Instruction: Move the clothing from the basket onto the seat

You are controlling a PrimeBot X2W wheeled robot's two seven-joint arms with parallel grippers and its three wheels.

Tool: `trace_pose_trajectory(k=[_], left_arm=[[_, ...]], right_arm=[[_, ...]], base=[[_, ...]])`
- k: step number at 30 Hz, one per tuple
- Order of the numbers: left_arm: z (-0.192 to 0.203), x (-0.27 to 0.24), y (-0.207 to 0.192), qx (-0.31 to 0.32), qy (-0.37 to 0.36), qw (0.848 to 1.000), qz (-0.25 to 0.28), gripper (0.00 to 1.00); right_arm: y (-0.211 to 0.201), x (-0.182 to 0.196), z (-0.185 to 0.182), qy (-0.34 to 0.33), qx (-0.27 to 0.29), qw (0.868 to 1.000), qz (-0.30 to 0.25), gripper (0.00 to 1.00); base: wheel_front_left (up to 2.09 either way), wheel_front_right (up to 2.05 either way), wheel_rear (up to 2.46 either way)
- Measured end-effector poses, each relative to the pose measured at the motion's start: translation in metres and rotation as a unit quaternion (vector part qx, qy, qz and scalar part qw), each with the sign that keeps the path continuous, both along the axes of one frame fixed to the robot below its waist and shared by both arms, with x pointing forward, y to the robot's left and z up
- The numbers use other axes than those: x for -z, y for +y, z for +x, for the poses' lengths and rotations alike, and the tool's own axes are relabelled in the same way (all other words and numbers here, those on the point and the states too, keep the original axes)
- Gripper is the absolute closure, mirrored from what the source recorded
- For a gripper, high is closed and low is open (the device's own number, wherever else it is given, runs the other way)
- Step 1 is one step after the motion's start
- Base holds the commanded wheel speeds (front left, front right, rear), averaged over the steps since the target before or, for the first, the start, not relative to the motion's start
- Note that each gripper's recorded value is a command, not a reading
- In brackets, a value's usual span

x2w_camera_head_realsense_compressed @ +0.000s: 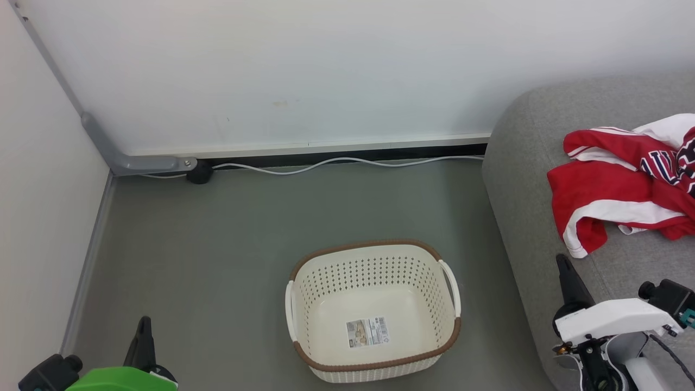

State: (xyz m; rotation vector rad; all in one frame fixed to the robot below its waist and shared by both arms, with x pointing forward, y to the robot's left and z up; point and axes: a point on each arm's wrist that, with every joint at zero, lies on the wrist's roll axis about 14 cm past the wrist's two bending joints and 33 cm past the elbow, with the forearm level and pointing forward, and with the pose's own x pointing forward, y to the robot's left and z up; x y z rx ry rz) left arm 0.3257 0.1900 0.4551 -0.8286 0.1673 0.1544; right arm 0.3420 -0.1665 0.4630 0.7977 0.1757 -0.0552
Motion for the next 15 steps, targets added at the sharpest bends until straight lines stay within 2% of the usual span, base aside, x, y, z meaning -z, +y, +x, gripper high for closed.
trace_pose_trajectory(k=[15], left_arm=[[0.011, -0.002, 0.000, -0.007, -0.005, 0.995, -0.098, 1.00]], right_arm=[[-0.010, -0.002, 0.008, 0.005, 0.022, 0.995, 0.101, 1.00]], base=[[0.00, 0.00, 0.00]])
